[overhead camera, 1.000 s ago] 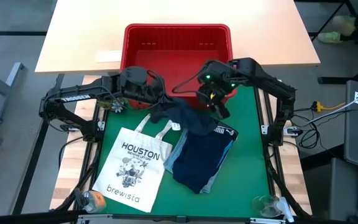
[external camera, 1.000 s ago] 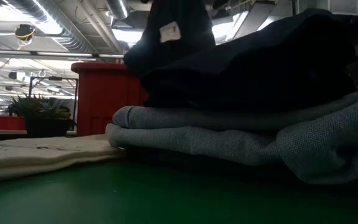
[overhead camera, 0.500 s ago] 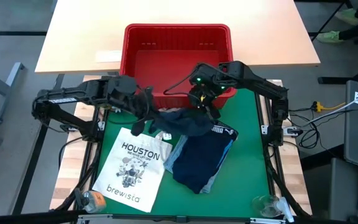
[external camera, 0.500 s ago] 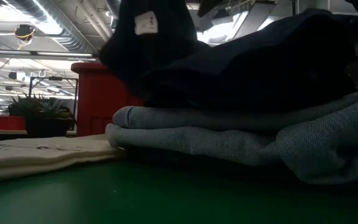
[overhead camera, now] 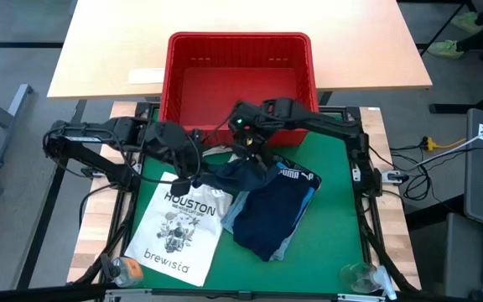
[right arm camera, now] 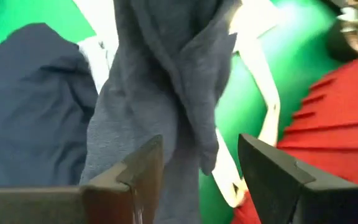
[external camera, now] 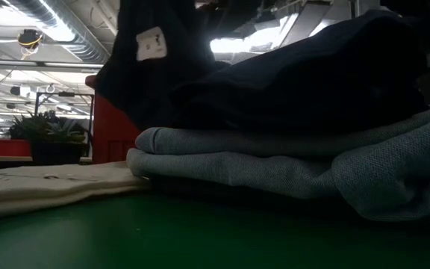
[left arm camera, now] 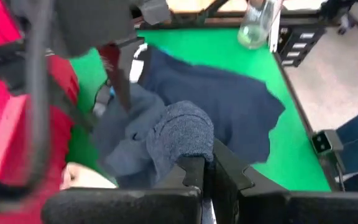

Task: Fold Laundry from Bin
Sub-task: Fold the gray short

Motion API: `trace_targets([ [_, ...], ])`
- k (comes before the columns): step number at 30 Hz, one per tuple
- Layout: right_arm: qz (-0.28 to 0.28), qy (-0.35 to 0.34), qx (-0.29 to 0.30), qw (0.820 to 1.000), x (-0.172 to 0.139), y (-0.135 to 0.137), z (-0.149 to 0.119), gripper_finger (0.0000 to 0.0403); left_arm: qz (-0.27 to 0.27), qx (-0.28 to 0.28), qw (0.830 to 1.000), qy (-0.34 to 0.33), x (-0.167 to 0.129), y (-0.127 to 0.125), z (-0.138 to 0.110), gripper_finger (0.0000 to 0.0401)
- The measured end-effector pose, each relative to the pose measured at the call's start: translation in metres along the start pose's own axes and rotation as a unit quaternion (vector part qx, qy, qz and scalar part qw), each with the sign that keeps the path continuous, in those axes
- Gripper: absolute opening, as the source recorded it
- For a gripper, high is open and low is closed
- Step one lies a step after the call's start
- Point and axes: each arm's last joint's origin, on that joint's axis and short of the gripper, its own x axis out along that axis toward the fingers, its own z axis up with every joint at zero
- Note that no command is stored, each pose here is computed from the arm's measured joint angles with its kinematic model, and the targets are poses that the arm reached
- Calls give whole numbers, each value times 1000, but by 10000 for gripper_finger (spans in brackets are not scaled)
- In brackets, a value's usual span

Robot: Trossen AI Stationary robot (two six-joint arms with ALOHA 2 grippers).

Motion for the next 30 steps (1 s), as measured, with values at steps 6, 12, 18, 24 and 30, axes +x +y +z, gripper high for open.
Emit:
trace_targets([
  [6,31,24,-11,999,37,-5,-3,205,-7,-55,996,69,-1,-13,-14,4],
  [12,45,51,-2,998,65,-12,-10,205,3,-129,977,172,7,-28,-36,4],
  [18,32,49,-6,998,83,-20,-11,205,-2,-140,966,219,31,-41,-64,5],
  [24,7,23,-19,1000,94,-26,-6,205,-19,-143,956,255,47,-50,-88,5],
  [30,-3,6,-35,999,106,-26,2,205,-8,-142,942,305,58,-56,-116,6],
])
